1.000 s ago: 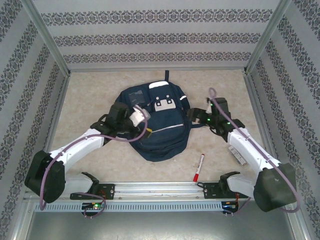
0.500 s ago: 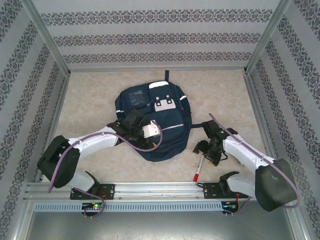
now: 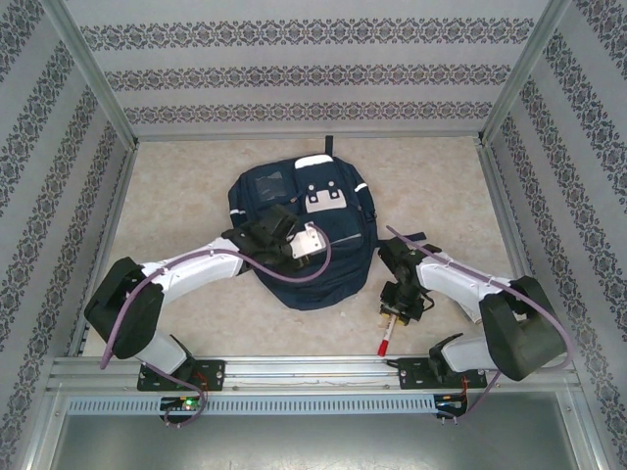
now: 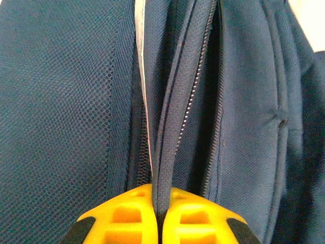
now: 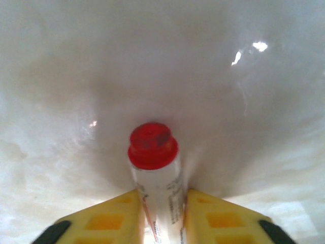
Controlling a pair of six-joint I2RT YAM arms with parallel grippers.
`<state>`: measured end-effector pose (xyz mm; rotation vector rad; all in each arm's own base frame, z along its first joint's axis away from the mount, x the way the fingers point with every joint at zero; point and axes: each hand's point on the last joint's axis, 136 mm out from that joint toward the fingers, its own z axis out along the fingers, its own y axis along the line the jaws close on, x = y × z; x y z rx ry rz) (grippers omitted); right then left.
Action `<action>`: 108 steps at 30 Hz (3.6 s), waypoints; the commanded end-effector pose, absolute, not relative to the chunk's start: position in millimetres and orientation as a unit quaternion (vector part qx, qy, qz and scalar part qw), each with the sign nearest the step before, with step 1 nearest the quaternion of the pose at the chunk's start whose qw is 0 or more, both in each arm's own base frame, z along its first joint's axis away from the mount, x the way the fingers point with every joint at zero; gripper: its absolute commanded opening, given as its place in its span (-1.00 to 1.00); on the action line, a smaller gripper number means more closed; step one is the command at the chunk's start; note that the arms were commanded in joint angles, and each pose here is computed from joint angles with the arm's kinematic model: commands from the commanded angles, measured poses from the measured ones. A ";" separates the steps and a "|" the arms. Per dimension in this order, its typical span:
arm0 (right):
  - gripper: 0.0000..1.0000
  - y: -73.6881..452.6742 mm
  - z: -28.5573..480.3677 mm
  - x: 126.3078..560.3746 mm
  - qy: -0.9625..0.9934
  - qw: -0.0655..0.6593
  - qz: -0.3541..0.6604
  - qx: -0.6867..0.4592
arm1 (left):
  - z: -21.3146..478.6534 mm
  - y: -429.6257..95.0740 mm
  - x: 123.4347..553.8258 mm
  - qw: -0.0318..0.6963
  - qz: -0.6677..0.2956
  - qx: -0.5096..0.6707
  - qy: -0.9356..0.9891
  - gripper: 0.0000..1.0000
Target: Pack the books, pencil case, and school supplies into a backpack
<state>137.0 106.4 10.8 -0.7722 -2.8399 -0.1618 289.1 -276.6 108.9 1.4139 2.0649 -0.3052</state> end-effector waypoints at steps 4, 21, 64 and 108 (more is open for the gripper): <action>-0.82 140.9 39.5 176.8 -0.922 0.057 -0.188 -0.333 | 157.9 -288.7 287.2 0.313 -0.168 0.477 0.804 -1.00; -0.93 226.3 180.1 325.8 -0.784 -0.078 -0.458 -0.412 | 233.5 -293.1 318.9 0.349 -0.289 0.310 0.835 -1.00; 0.96 -79.4 54.5 186.0 -0.655 -0.065 -0.045 -0.751 | 169.1 -267.4 322.9 0.264 -0.283 0.252 0.887 -0.97; -0.01 -24.3 39.2 203.3 -0.737 -0.082 -0.103 -0.664 | 196.4 -274.1 316.7 0.292 -0.316 0.266 0.863 -0.98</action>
